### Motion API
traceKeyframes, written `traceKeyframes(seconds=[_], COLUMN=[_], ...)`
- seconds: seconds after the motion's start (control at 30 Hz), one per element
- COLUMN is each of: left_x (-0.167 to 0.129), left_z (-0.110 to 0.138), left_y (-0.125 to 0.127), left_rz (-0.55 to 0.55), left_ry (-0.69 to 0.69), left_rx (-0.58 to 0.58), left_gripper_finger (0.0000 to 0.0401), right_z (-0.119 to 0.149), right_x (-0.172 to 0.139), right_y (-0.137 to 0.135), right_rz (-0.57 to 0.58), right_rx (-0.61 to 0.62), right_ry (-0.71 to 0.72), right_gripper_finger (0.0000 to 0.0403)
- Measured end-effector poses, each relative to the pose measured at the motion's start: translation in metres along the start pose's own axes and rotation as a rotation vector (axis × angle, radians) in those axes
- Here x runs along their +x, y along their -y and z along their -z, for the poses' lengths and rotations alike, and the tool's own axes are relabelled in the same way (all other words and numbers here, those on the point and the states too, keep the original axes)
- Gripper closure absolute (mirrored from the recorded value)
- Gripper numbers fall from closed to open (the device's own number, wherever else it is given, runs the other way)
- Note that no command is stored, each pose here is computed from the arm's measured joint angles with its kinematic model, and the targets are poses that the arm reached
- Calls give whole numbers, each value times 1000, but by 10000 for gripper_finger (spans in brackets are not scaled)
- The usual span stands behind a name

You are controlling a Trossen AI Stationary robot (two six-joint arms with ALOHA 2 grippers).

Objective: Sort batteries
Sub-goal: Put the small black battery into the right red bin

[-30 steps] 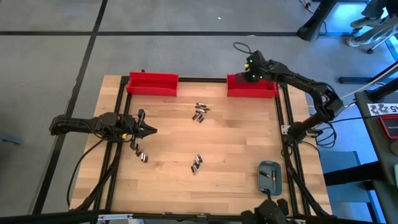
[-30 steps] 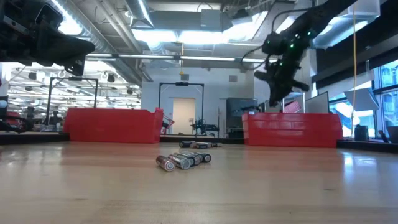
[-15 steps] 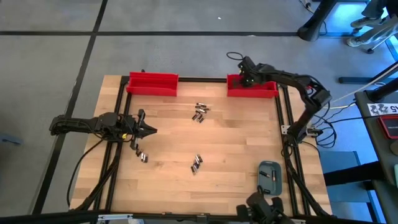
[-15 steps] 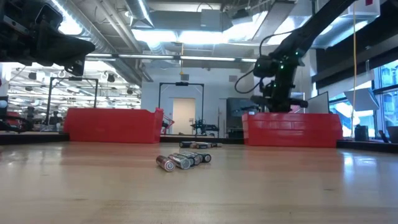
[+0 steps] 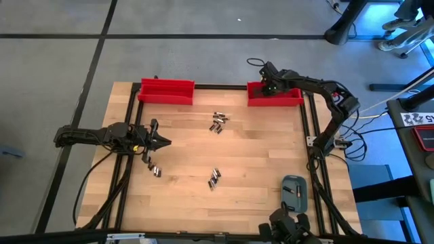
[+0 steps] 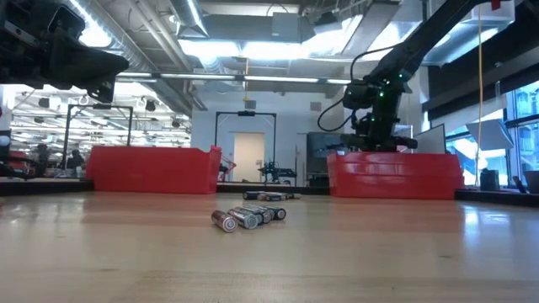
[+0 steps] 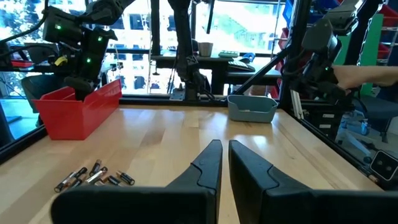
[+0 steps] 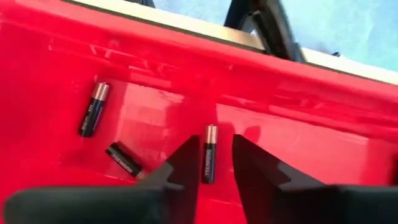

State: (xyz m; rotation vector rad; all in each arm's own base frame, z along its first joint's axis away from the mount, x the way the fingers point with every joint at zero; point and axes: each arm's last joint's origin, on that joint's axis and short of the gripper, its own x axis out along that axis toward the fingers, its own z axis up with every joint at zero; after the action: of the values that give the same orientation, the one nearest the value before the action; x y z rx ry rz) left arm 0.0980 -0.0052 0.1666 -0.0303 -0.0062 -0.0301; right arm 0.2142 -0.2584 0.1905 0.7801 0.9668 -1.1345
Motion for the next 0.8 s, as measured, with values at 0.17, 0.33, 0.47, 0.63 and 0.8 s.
traceKeyframes(seconds=[0.17, 0.33, 0.47, 0.63, 0.8], left_x=[0, 0, 0, 0, 0], left_z=[0, 0, 0, 0, 0], left_y=[0, 0, 0, 0, 0], left_rz=[0, 0, -1, 0, -1], left_ry=[0, -1, -1, 0, 2], left_rx=[0, 3, 3, 4, 11], left_gripper_finger=[381, 381, 381, 381, 381], right_z=[1, 6, 16, 42, 79], right_x=[-20, -55, -90, -133, -163], right_y=[4, 12, 16, -2, -46], right_rz=[14, 7, -36, -130, -292], right_rx=[-35, -95, -166, -333, -554], right_ry=[26, 55, 90, 161, 244], right_gripper_finger=[260, 236, 233, 233, 233])
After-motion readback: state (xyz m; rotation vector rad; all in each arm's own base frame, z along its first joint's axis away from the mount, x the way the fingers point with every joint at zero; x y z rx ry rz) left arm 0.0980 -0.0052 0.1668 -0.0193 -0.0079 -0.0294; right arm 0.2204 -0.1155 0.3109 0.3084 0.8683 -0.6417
